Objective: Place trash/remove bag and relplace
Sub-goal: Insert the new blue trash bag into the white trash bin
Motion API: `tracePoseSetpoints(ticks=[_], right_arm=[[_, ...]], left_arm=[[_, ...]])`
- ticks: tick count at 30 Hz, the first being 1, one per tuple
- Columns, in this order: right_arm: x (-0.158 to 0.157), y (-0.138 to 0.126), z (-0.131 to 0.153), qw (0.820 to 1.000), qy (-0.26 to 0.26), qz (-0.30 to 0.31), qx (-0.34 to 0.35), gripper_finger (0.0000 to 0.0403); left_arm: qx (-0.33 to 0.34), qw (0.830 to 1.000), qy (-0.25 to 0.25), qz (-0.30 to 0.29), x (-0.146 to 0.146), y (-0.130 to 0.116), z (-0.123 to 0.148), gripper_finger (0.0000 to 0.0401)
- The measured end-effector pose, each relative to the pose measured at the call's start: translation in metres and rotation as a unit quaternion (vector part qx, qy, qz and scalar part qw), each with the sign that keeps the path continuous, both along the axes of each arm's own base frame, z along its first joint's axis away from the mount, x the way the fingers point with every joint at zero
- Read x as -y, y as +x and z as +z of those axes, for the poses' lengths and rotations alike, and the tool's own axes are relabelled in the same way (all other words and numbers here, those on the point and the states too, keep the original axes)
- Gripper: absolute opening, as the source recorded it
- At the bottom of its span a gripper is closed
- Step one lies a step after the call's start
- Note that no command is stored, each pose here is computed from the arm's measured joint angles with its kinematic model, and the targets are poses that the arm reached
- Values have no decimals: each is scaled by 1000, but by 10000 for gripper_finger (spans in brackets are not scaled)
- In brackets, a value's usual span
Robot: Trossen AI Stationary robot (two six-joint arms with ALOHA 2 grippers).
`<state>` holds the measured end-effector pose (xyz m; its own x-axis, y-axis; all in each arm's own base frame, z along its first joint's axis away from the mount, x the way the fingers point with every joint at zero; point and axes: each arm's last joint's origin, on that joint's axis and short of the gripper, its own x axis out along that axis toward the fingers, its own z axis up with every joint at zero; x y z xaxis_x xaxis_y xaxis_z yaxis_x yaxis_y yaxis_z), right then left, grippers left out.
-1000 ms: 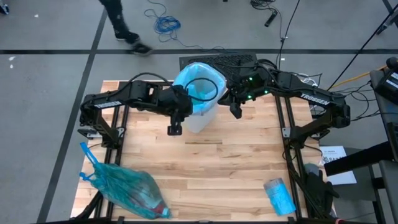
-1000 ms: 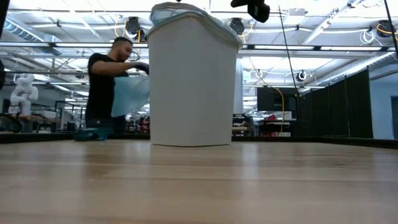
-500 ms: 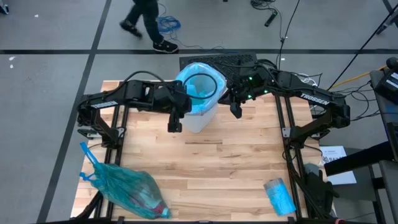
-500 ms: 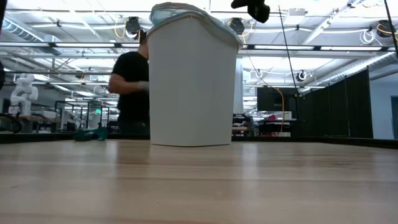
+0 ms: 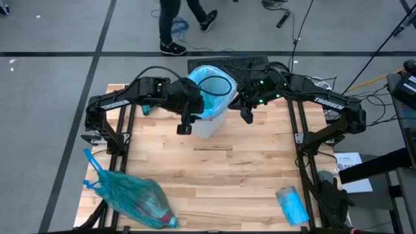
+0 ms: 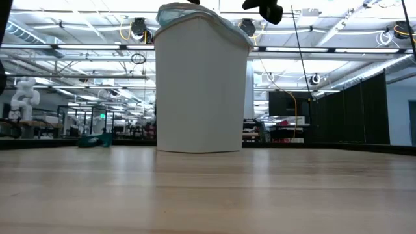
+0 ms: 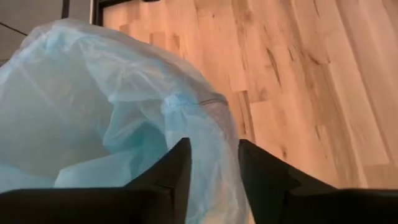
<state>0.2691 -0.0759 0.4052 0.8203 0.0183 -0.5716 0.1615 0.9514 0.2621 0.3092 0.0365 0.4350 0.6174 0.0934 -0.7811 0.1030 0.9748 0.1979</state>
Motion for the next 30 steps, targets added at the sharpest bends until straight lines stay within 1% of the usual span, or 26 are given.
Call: tracePoseSetpoints(ticks=[4, 6, 8, 14, 17, 19, 21, 24, 27, 30], right_arm=[[0, 0, 0, 1000, 0, 0, 0, 0], [0, 0, 0, 1000, 0, 0, 0, 0], [0, 0, 0, 1000, 1, 0, 0, 0], [0, 0, 0, 1000, 2, 1, -1, 0], [0, 0, -1, 1000, 3, 1, -3, 0], [0, 0, -1, 1000, 2, 1, -3, 0], [0, 0, -1, 1000, 1, 2, -3, 0], [0, 0, -1, 1000, 0, 3, -3, 0], [0, 0, -1, 1000, 0, 3, -4, 0], [0, 0, -1, 1000, 2, 2, -4, 0]], left_arm=[[-3, 1000, 5, 9, -3, 1, -2, 167], [-17, 1000, 11, 17, -5, 4, -8, 178], [-29, 999, 8, 18, -7, 8, -15, 181], [-48, 999, -24, 7, -4, 20, -29, 183], [-51, 998, -25, 1, 0, 22, -30, 182], [-51, 999, -17, 6, 0, 22, -30, 180], [-52, 999, -7, 13, -1, 22, -30, 172], [-52, 998, 6, 22, -3, 22, -30, 148], [-48, 998, 6, 28, -9, 22, -30, 110], [-44, 998, 6, 36, -13, 22, -29, 58]])
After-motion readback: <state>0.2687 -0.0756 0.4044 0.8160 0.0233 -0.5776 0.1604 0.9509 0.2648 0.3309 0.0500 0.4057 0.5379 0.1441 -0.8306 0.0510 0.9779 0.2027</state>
